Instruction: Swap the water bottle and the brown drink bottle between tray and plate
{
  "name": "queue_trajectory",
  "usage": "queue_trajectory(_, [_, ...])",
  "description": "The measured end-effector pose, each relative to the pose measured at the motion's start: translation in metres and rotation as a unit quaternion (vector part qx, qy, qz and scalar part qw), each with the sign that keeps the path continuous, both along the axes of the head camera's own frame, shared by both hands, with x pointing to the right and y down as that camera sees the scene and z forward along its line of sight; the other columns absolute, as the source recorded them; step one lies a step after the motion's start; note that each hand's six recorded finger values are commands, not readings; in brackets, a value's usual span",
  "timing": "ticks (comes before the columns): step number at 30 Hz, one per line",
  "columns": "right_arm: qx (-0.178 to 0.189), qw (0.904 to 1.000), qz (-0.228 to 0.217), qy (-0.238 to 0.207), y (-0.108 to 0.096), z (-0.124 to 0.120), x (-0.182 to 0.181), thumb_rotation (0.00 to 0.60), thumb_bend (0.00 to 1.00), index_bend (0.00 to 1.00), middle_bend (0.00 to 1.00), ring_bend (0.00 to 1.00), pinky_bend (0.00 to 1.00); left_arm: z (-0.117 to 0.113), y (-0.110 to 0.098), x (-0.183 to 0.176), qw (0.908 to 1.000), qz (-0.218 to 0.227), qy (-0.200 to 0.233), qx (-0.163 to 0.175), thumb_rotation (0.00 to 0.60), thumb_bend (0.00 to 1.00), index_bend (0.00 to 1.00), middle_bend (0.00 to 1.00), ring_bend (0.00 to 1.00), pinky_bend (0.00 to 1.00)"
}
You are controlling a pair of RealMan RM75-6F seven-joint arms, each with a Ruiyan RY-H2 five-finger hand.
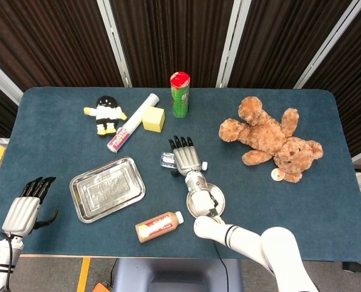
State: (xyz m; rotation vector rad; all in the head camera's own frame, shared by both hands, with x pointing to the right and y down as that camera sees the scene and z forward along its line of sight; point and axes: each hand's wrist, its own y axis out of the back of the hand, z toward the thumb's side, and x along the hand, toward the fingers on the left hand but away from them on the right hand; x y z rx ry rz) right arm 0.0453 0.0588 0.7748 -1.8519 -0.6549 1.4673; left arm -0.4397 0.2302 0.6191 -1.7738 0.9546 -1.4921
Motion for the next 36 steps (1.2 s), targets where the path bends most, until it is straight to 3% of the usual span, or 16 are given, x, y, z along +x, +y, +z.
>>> queue_trajectory(3, [-0.004,0.9999,0.009,0.003,-0.001,0.007,0.004,0.600,0.32,0.05,0.18,0.04,0.17,0.000,0.000,-0.001,1.0000,-0.002,0.002,-0.002,0.600,0.36,0.00,0.07,0.02,0.10])
queue_trajectory(4, [-0.003,0.9999,0.012,0.004,-0.001,0.008,0.005,0.600,0.32,0.15,0.27,0.13,0.27,0.001,-0.001,-0.001,1.0000,-0.001,0.002,-0.002,0.600,0.36,0.00,0.07,0.02,0.10])
queue_trajectory(6, [0.001,0.9998,0.019,0.002,-0.003,0.009,0.007,0.600,0.33,0.49,0.54,0.45,0.57,0.001,-0.001,-0.001,1.0000,0.000,0.001,-0.003,0.600,0.36,0.00,0.07,0.02,0.10])
queue_trajectory(7, [0.004,0.9998,0.021,-0.002,-0.003,0.009,0.007,0.600,0.34,0.61,0.63,0.57,0.69,0.001,0.000,-0.001,1.0000,0.000,-0.001,-0.003,0.600,0.36,0.00,0.07,0.02,0.10])
queue_trajectory(9, [0.010,0.9996,0.024,-0.005,-0.004,0.009,0.007,0.600,0.36,0.73,0.73,0.69,0.81,0.001,0.000,-0.002,1.0000,0.002,-0.006,-0.003,0.600,0.36,0.00,0.07,0.02,0.10])
queue_trajectory(17, [0.031,0.9993,0.016,-0.010,-0.006,0.010,0.007,0.600,0.42,0.89,0.85,0.83,0.92,0.001,0.001,-0.003,0.9998,-0.001,-0.020,-0.008,0.600,0.36,0.00,0.08,0.03,0.10])
queue_trajectory(26, [0.085,0.9950,0.006,-0.051,-0.016,-0.020,0.011,0.600,0.43,0.91,0.87,0.85,0.93,-0.001,0.002,0.001,0.9998,0.009,-0.016,-0.008,0.600,0.36,0.00,0.08,0.03,0.10])
queue_trajectory(32, [0.086,0.9915,-0.036,-0.091,-0.001,-0.053,0.025,0.600,0.43,0.91,0.87,0.85,0.93,0.001,0.004,0.006,0.9996,0.019,-0.019,-0.008,0.600,0.36,0.00,0.08,0.03,0.10])
queue_trajectory(36, [0.079,0.9893,-0.079,-0.093,0.021,-0.084,0.063,0.600,0.43,0.91,0.87,0.85,0.93,0.005,0.009,0.012,0.9992,0.030,-0.024,-0.014,0.600,0.36,0.00,0.08,0.03,0.10])
